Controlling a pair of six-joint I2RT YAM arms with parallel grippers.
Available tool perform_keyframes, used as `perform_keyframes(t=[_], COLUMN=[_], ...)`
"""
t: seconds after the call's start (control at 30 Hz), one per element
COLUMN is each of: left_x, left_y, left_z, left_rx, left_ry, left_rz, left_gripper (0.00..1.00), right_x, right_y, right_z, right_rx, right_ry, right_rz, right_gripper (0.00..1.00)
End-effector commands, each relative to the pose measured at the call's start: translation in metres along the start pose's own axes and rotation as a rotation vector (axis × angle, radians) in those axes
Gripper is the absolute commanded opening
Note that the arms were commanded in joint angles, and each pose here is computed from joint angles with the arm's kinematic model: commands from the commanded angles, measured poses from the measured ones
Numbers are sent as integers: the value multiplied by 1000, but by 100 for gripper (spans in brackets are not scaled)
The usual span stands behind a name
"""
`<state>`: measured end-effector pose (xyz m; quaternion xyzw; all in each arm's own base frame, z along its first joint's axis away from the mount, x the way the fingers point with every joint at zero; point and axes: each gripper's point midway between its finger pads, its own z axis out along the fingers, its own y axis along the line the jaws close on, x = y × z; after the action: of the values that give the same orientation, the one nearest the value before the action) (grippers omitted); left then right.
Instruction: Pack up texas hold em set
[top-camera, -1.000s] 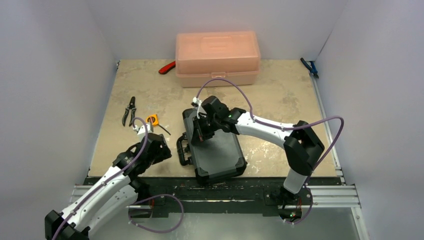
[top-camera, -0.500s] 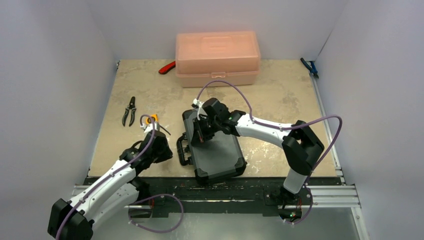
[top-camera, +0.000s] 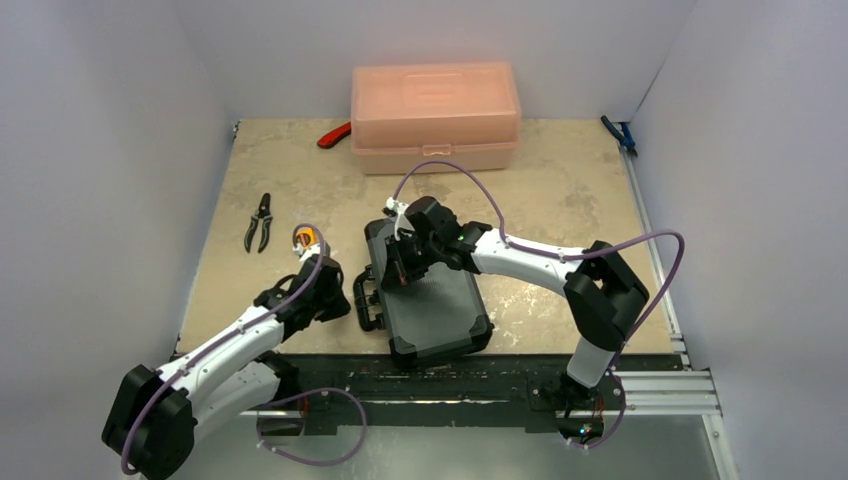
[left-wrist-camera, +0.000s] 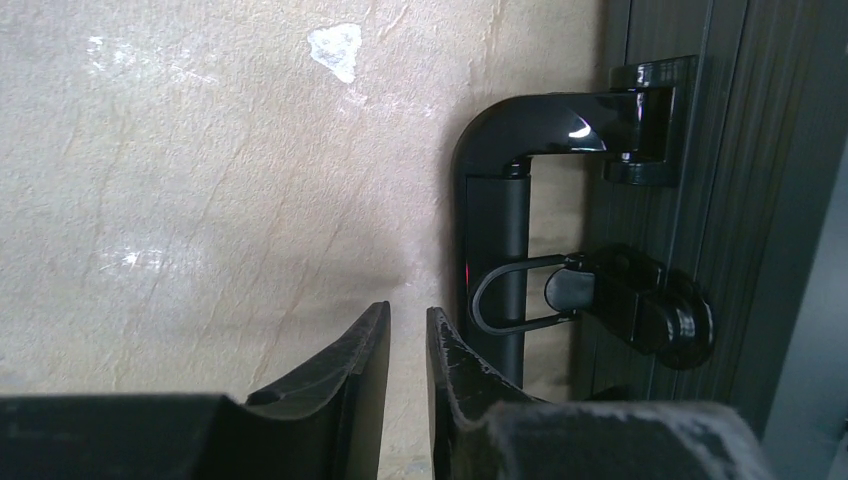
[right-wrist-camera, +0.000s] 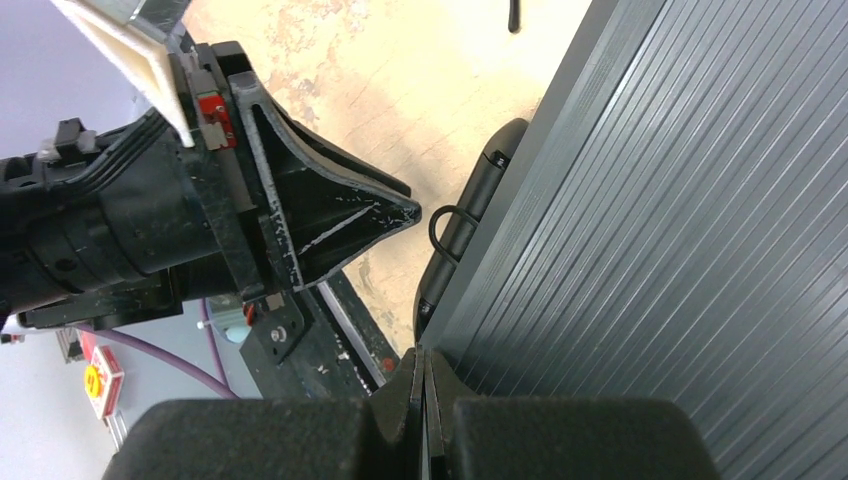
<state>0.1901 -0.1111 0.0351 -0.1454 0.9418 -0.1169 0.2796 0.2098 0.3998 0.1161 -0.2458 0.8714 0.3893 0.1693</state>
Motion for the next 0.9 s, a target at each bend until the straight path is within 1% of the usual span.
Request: perform_keyframes(t=[0.0,0.13,0.43,0.57,0.87], left_x=[-8,-7,-7,-11,-16], left_y=[-13,-14,-26,-31,-39], left_z=[8,14,16,13,5], left_rx=[53,49,121,148,190], left_ry=[-33,-24,-25,-36,-53], left_rz=[-21,-12,15,26,62], left_gripper=[17,14,3,0,0], right_x=[40,43,44,43,46], right_y=[-37,-39,-40,-40,-43], right_z=[6,6,11,13,17], right_rx=[122,129,122,118,118], right_ry=[118,131,136,136,143], right_rz=[0,-12,-5,-3,1], right_gripper=[0,0,0,0,0])
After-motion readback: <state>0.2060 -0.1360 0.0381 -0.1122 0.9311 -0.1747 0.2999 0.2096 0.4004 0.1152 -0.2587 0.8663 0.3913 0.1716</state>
